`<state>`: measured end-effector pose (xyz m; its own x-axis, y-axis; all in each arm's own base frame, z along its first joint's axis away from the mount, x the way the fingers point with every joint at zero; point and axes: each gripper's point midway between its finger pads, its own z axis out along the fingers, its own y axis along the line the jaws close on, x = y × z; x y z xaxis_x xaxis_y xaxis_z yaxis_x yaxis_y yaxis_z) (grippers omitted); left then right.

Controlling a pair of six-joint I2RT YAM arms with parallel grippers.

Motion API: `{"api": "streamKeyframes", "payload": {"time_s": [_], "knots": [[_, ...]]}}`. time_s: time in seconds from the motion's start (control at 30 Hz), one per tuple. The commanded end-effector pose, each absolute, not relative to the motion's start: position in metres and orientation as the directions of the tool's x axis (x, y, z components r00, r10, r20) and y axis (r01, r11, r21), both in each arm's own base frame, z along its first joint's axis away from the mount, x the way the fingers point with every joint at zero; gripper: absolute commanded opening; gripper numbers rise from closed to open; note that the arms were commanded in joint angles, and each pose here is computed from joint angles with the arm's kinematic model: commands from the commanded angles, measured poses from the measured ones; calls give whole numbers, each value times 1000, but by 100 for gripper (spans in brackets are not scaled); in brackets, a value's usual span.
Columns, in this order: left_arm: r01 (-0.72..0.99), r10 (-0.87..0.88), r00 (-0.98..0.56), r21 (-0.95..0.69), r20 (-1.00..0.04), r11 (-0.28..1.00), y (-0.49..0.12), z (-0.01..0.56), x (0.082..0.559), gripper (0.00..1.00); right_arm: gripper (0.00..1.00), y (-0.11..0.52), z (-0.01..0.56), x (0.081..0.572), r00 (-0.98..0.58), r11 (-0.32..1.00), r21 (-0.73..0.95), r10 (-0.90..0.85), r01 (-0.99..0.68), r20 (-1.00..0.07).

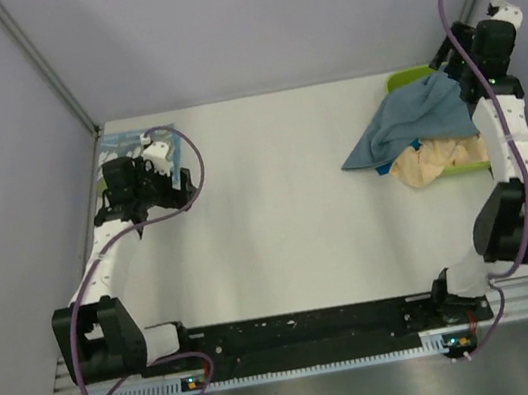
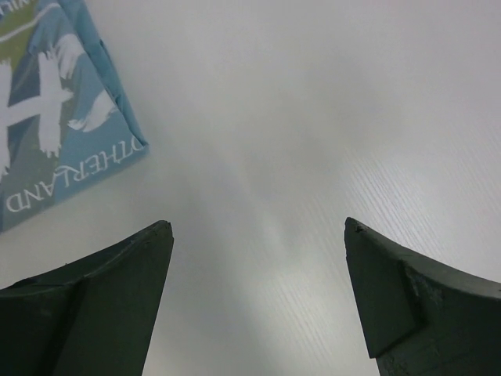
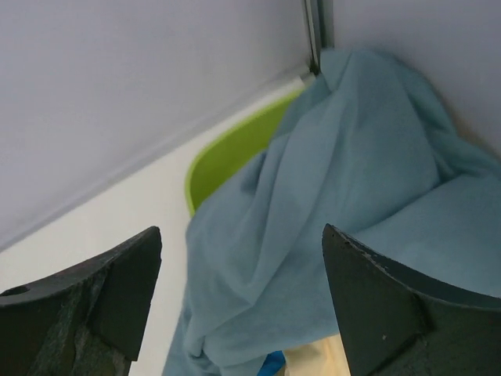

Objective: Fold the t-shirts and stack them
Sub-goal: Grab crumpled tshirt from bin with the right arm

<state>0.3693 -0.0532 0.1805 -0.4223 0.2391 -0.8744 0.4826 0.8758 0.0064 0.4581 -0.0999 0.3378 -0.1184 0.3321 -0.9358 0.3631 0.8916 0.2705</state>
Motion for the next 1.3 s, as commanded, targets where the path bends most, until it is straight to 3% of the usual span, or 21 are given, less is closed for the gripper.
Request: {"api": "streamKeyframes", "payload": {"time_s": [0.0, 0.13, 0.2, 0.23, 0.33, 0.43, 0.6, 0.83, 0.93, 1.03, 1.13, 1.27], "knots": [[518, 235, -491, -65, -839, 853, -62, 166, 365, 93, 81, -105, 246, 483, -350, 834, 373, 519, 407, -780], [525, 226, -550, -123, -804, 842, -66, 148, 366, 92, 79, -109, 200, 524, -428, 819, 384, 556, 426, -712], [531, 224, -566, -143, -793, 836, -68, 144, 367, 91, 71, -117, 174, 535, -455, 805, 359, 572, 473, -683], [533, 223, -569, -148, -792, 833, -69, 143, 367, 91, 61, -120, 164, 540, -470, 804, 345, 572, 484, -672], [545, 219, -577, -170, -787, 821, -73, 144, 365, 91, 1, -121, 162, 542, -487, 811, 335, 564, 480, -667], [554, 220, -581, -183, -784, 812, -75, 144, 364, 91, 0, -127, 191, 532, -453, 833, 246, 489, 495, -745], [558, 222, -582, -186, -782, 809, -76, 145, 364, 91, 0, -136, 293, 497, -316, 855, 98, 291, 508, -903], [545, 246, -552, -122, -797, 829, -68, 154, 367, 91, 0, -106, 439, 447, -57, 922, 47, 75, 384, -996], [530, 260, -535, -79, -804, 845, -61, 160, 369, 91, 0, -51, 503, 428, 109, 984, -26, -46, 178, -993], [506, 276, -511, -25, -814, 862, -53, 171, 371, 92, 0, 33, 561, 389, 293, 983, -124, -81, -134, -953], [443, 288, -510, 39, -810, 896, -36, 175, 374, 92, 0, 124, 594, 331, 404, 821, -214, 23, -530, -915], [340, 257, -504, 85, -824, 937, -7, 186, 376, 93, 0, 200, 611, 251, 389, 440, -263, 224, -858, -894]]}}
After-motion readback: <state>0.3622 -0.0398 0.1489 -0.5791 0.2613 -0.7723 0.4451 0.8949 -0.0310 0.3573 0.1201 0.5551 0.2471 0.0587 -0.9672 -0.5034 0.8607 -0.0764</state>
